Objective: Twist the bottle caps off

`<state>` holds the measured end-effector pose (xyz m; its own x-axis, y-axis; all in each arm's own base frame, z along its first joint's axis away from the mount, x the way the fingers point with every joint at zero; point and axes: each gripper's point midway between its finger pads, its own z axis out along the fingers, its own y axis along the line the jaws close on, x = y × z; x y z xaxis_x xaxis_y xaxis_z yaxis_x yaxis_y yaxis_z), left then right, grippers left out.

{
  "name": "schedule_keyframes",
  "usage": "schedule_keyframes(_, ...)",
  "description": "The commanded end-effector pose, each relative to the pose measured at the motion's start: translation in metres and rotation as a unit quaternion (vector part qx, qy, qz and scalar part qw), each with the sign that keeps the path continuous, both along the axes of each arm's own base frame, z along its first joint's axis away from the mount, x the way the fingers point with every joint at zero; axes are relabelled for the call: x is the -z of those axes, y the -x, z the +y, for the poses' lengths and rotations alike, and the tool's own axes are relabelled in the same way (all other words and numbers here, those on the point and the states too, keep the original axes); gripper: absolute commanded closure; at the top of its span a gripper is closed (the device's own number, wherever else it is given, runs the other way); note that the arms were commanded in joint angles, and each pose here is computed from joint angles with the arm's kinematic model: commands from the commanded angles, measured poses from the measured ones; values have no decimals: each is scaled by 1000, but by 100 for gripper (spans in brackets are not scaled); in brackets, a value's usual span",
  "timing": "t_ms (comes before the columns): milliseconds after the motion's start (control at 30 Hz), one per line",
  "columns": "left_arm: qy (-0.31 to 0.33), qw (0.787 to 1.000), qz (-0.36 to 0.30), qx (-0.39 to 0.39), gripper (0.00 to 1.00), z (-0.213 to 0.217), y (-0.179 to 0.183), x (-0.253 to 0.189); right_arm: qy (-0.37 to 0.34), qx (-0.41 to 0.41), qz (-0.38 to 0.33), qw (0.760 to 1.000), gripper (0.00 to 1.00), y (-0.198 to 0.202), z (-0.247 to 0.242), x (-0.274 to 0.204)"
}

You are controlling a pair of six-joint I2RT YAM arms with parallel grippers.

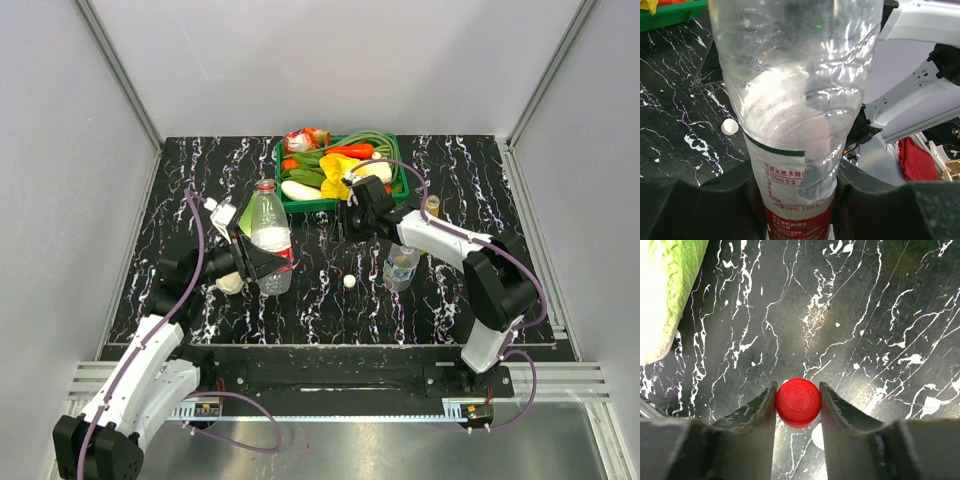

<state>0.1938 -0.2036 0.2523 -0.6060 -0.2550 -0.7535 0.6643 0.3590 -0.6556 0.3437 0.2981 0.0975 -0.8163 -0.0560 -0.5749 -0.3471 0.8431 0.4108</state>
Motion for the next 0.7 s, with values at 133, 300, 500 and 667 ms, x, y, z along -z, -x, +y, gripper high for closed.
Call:
schedule_keyframes(133, -1, 999, -42, 9, 87, 1, 6, -12, -20, 19, -50, 998, 20, -17, 3, -40)
schedule_keyframes(300, -3, 999, -40, 9, 87, 1, 5, -10, -32, 25, -71, 997, 11, -15, -1, -62)
schedule_keyframes(500, -1, 999, -41, 14, 87, 0, 6, -11, -58, 33, -90, 994, 0, -8, -5, -91)
schedule_keyframes(667, -1, 999, -43, 17, 86, 0, 7, -12, -89, 31, -106, 990, 0, 1, -5, -119)
